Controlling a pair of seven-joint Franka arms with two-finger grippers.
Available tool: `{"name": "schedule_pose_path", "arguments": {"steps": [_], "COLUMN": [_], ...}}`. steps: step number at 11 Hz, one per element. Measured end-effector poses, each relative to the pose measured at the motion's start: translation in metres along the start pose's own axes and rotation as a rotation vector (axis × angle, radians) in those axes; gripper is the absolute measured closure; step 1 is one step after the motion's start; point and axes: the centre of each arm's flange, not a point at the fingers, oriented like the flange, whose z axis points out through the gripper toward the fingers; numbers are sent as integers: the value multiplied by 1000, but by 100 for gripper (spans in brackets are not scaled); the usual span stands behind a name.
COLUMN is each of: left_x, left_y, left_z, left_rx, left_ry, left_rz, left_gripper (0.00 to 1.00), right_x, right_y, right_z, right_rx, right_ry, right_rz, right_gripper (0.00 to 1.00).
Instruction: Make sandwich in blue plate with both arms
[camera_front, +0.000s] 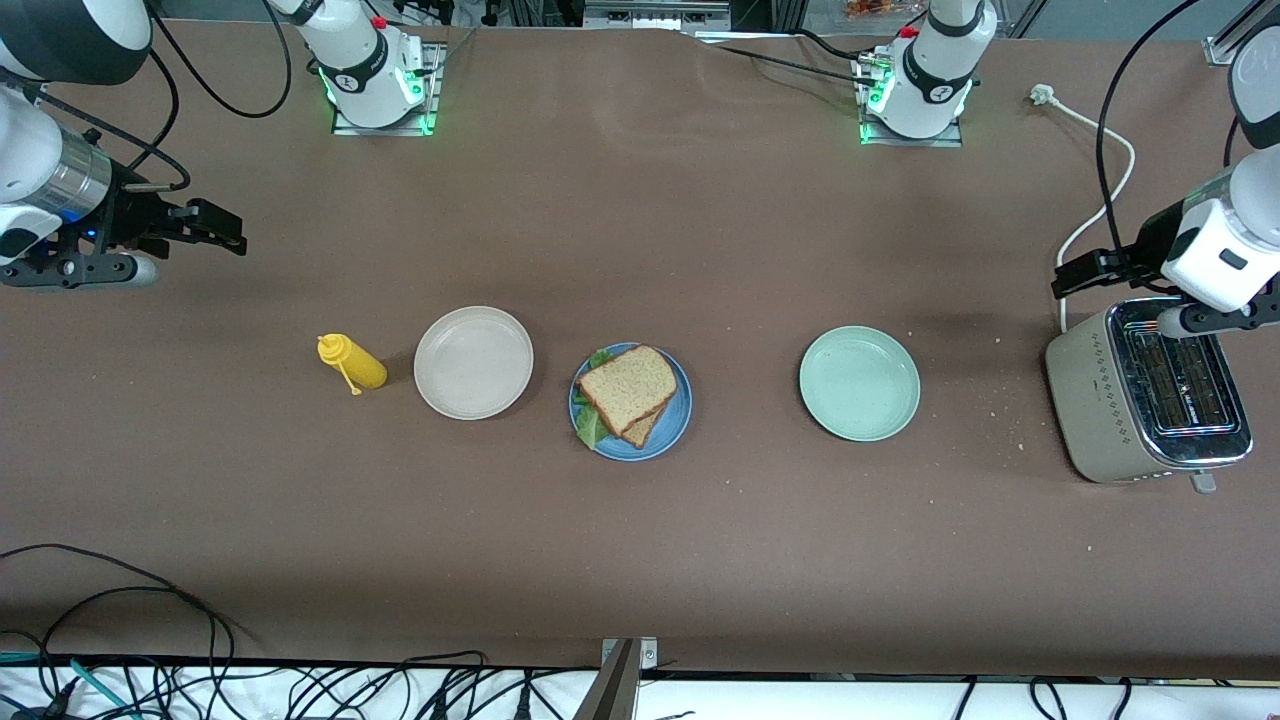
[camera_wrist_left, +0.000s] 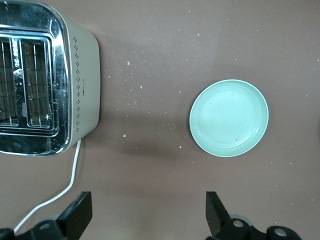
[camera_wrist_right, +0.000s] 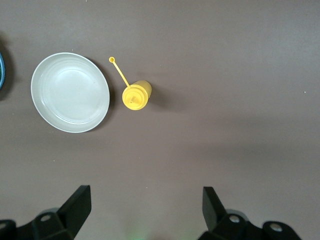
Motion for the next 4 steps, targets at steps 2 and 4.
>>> {"name": "schedule_pose_path", "arguments": {"steps": [2, 4], "left_x": [-1, -1], "left_y": [-4, -4], "left_z": [-4, -3], "left_rx": [-1, -1], "left_ry": [6, 6], "left_rz": [37, 44], "left_gripper": [0, 0], "right_x": [1, -4], "right_y": [-1, -3], "right_z": [-6, -21], "right_rx": [-4, -3], "right_ry": [18, 52], "right_rz": [72, 93], "right_gripper": [2, 1]}}
